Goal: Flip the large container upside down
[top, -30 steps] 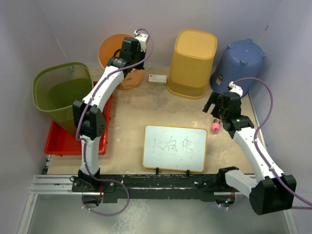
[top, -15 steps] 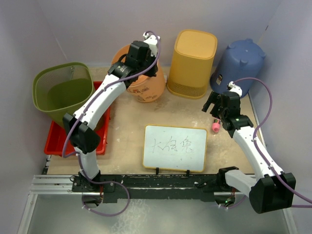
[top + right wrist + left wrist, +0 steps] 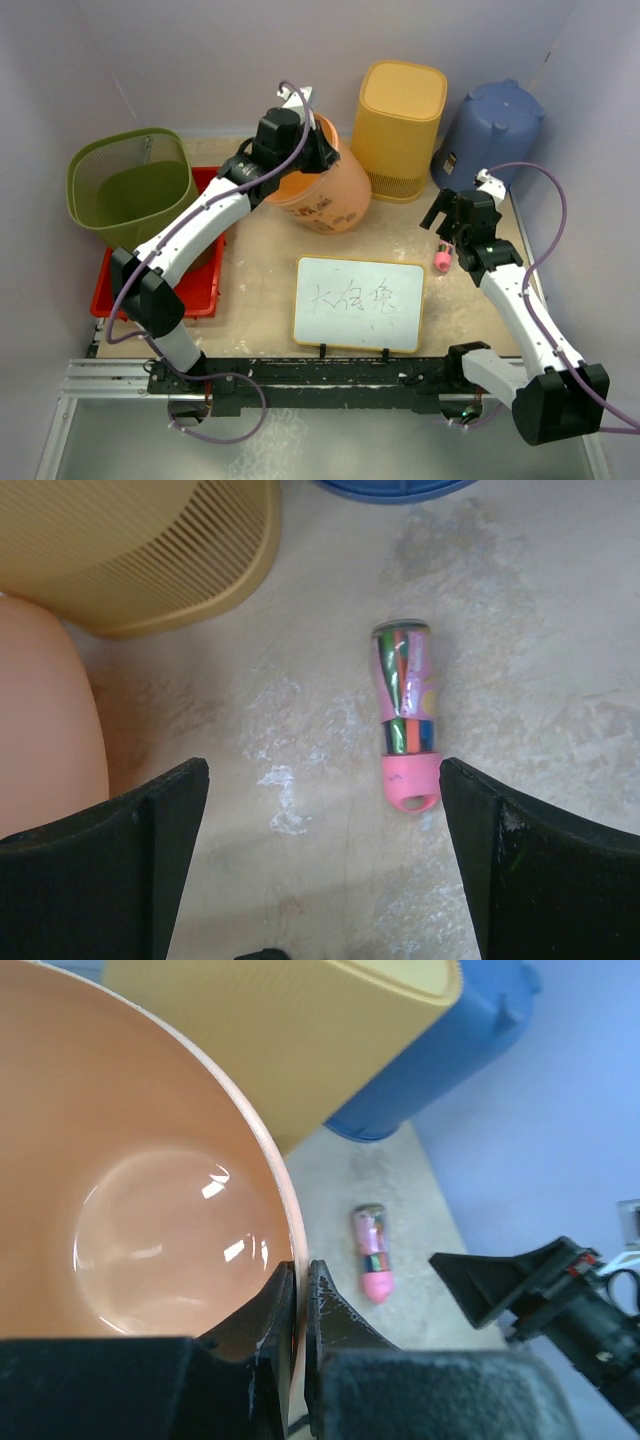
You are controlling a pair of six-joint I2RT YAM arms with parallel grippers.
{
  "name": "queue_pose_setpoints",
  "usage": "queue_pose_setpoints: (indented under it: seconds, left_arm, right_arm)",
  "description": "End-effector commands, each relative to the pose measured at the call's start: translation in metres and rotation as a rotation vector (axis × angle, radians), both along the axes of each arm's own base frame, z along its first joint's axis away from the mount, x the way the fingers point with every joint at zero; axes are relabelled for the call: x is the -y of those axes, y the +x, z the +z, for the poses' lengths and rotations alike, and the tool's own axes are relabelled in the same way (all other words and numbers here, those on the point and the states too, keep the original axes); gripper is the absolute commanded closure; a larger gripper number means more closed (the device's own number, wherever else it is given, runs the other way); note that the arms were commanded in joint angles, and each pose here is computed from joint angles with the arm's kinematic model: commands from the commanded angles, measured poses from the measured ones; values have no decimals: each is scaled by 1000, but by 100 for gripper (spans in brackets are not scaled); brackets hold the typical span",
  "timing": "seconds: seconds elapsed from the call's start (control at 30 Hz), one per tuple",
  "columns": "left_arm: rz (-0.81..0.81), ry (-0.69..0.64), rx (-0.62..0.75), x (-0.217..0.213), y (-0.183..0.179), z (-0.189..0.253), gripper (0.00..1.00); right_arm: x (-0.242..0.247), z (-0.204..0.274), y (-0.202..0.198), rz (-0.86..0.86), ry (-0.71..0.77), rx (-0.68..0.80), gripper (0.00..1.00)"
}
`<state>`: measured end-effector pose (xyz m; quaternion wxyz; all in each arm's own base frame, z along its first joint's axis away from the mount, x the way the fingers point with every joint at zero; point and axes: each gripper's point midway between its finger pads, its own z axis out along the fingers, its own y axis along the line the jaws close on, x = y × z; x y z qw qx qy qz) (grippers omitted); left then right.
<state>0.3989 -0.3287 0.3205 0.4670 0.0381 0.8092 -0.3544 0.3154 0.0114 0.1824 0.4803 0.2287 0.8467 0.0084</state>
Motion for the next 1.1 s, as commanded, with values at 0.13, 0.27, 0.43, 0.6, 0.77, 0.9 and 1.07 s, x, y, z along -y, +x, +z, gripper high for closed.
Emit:
queue_pose_setpoints:
  seconds: [0.13,0.27,0.43,0.6,0.77,0.9,1.07]
  left_arm:
    - [-192,-390,57,30,-44,82,100]
    - [-225,-383,17,30,-54,59,100]
    - [-200,-307,-36,23,-55,2,100]
    - [-153,-163,-73,8,-51,-44,71]
    - [-137,-1,-107,-10,-51,-82,47]
    - [-128,113,-128,-22,-52,-105,40]
    - [-146,131,-110,-26,-58,-92,37]
  right_arm:
    - [22,27,-10,-141,0,140,0]
    - [8,32,-5,-56,29,154,0]
    - [-4,27,0,8,45,114,1]
    - [-11,20,0,41,66,94,1]
    - [-14,19,0,57,71,87,1]
    - [-17,21,0,81,70,91,1]
    - [-26,31,5,153,57,104,0]
